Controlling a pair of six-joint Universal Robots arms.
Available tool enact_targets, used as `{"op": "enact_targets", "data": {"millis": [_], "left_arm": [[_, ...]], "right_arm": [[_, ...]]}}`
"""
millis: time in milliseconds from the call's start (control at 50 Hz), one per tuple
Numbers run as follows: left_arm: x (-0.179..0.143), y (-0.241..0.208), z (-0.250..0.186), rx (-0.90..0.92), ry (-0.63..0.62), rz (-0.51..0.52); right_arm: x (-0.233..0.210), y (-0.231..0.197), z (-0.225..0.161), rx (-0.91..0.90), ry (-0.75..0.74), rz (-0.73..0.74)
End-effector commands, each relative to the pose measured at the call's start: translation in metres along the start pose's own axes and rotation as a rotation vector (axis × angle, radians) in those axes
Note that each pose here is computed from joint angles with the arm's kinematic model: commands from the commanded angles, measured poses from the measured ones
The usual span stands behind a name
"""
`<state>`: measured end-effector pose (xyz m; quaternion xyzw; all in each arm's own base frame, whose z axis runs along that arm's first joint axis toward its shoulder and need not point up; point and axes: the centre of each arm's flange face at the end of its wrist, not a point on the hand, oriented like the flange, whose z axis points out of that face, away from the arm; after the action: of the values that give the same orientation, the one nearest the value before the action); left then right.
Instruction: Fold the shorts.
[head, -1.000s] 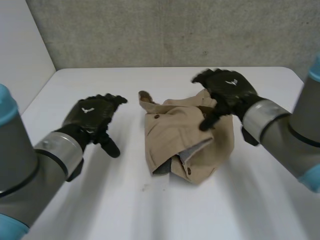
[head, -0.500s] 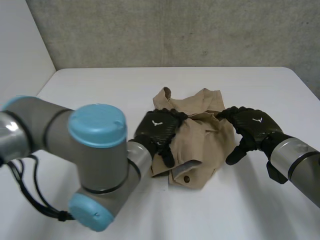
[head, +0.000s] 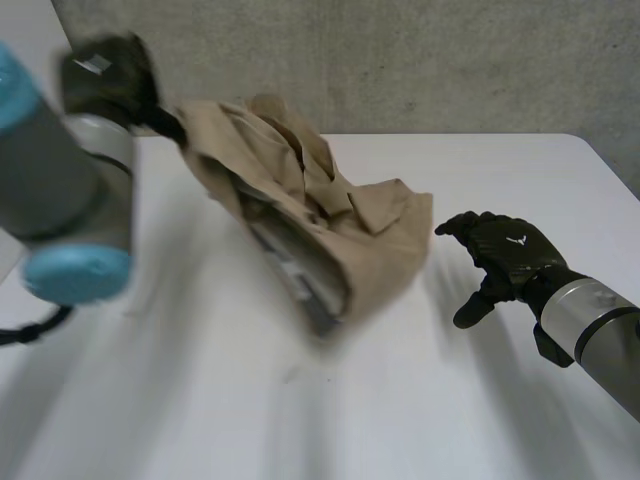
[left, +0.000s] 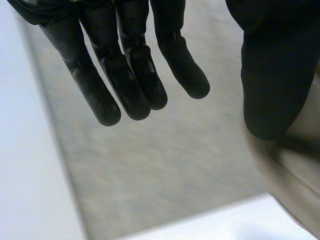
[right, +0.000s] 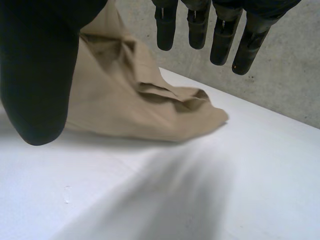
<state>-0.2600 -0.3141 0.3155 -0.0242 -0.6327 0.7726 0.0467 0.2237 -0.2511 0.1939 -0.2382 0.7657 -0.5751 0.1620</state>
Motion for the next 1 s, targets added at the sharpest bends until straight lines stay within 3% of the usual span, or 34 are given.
{"op": "enact_targets", "data": {"millis": [20,100,240,340,440,520,640,720,1000], "left_arm": [[-0.061,-0.055,0.027,0.17,-0.118,0.008],[-0.059,-0.063,0.026,0.196,-0.072,0.004],[-0.026,-0.056,0.016,0.185,0.029,-0.034],[0.013,-0.021,0.009,0.123,0.13,-0.035],[0.014,0.019,0.001,-0.03,0.138,0.008],[0.003,0.048,-0.001,-0.168,0.114,0.049],[-0.047,0.095,0.01,-0.404,-0.008,0.109],[-0.061,0.117,0.01,-0.51,-0.038,0.126],[-0.087,0.17,0.022,-0.634,-0.096,0.165]], "right_arm": [[-0.001,0.0,0.0,-0.001,-0.005,-0.001],[-0.002,0.001,0.0,-0.002,-0.007,-0.001],[-0.001,0.003,0.0,-0.01,-0.002,0.002],[0.003,0.004,0.0,-0.014,0.01,0.007],[0.014,0.006,0.0,-0.019,0.04,0.018],[0.019,0.005,0.001,-0.013,0.054,0.019],[0.018,0.006,0.001,-0.017,0.051,-0.015],[0.016,0.009,0.001,-0.027,0.044,-0.027],[0.015,0.011,0.001,-0.036,0.041,-0.026]]}}
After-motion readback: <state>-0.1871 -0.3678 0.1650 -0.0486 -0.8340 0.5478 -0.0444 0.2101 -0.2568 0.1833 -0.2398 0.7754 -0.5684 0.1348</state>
